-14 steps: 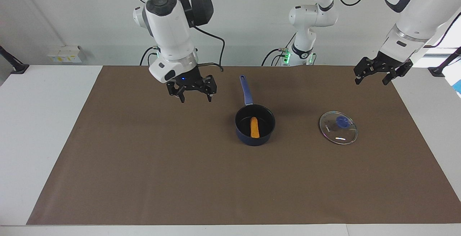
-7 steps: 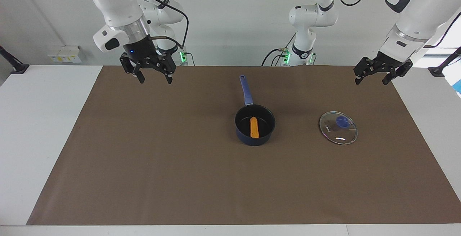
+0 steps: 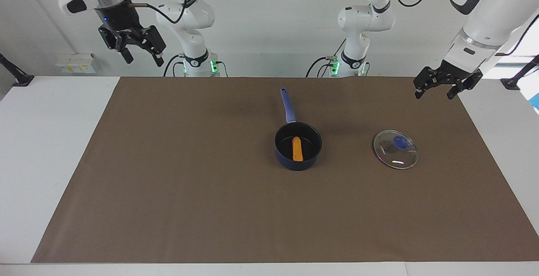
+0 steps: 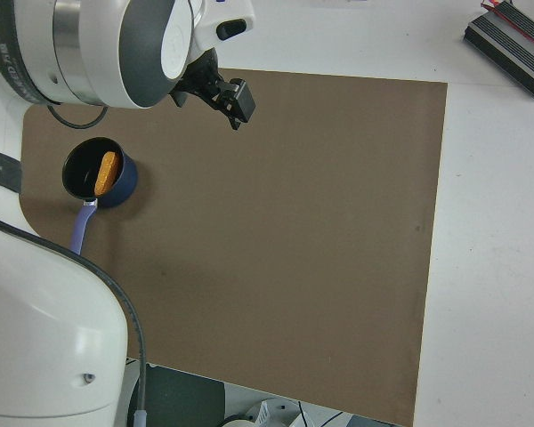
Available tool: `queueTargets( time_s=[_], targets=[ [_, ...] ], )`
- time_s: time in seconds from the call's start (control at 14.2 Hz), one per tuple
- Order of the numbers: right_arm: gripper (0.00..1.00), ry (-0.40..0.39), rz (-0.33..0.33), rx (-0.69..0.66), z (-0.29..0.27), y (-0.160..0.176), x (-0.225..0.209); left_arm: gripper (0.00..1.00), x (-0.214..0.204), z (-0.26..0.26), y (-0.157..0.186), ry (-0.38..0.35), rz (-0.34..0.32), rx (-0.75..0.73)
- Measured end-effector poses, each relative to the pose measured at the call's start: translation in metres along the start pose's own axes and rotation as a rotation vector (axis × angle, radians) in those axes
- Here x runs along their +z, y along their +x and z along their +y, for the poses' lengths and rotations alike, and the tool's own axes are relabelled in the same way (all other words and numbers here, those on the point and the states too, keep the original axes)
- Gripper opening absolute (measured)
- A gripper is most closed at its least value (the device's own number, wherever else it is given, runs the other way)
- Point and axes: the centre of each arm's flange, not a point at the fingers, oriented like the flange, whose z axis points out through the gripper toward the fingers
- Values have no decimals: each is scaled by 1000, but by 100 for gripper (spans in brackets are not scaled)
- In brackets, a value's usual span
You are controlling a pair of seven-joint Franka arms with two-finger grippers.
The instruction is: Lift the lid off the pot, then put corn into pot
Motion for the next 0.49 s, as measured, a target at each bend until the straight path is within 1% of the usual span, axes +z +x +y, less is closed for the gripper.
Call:
queueTargets(
  time_s=[0.21, 0.35, 0.49],
  targets=[
    [100, -14, -20, -70, 38, 7, 7, 100, 0, 0, 0, 0, 0, 0],
    [100, -31, -45, -121, 47, 9, 19, 100, 0, 0, 0, 0, 0, 0],
    [100, -45, -60, -131, 47, 9, 27, 100, 0, 0, 0, 0, 0, 0]
  ],
)
